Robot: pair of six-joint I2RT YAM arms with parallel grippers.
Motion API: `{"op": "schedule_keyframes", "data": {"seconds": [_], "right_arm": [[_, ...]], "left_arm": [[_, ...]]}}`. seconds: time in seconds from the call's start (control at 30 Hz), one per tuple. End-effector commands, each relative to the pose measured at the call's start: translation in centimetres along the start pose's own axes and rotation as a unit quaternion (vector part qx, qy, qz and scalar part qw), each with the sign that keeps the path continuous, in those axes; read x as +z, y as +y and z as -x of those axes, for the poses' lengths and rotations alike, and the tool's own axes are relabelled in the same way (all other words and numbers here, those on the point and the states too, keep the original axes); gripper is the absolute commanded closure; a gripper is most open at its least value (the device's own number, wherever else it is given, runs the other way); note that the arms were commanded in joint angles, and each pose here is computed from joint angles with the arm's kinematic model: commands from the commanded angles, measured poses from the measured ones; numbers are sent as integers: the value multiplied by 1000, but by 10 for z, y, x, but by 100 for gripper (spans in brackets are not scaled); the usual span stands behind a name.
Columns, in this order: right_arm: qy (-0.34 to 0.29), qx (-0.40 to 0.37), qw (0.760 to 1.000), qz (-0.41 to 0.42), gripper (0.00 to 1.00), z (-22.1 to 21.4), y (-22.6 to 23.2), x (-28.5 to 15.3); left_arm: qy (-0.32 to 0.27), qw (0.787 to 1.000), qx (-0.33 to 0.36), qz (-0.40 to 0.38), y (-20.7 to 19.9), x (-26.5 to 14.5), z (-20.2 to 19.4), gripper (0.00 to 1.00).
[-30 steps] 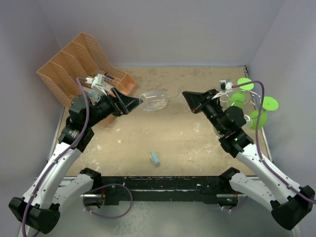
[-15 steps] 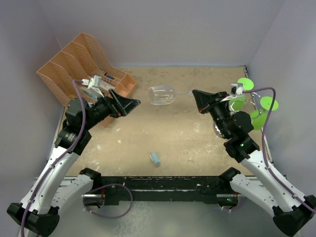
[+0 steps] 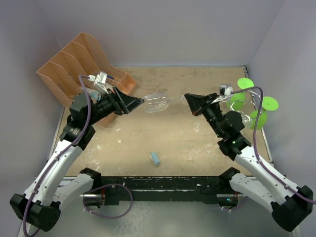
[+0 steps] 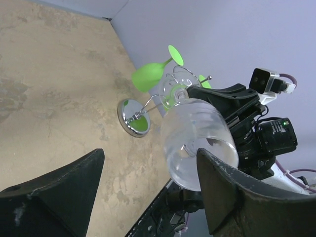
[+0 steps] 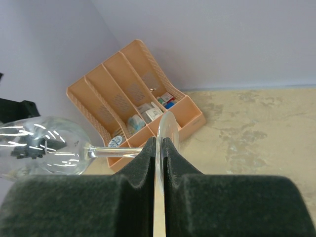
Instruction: Take the wine glass off the wine glass rack
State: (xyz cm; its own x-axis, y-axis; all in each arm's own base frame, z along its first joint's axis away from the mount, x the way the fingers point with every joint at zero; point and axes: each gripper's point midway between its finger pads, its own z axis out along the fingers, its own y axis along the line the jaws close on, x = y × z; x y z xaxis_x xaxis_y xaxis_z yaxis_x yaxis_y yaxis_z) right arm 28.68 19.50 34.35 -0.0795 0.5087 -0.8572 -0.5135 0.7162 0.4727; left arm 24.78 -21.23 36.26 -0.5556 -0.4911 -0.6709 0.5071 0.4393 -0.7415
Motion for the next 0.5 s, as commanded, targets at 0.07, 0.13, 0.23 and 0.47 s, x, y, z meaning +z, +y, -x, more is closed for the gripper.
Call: {"op": "schedule_keyframes", "data": {"seconds": [0.07,0.13,0.23,0.47], "right_arm": [[-68,27,995,72,100,34,33,3],[-63,29,995,73,100,30,32,5],[-58,31,995,69,100,24,29,9],[-39,48,997,53,100,6,19,19]], "left_arm": [[19,999,-1,-27,-6,6,-4,32],[25,999,0,-26,-4,8,-7,37],[33,999,1,5,8,11,-9,48],[44,994,32,94,39,10,-11,60]]}}
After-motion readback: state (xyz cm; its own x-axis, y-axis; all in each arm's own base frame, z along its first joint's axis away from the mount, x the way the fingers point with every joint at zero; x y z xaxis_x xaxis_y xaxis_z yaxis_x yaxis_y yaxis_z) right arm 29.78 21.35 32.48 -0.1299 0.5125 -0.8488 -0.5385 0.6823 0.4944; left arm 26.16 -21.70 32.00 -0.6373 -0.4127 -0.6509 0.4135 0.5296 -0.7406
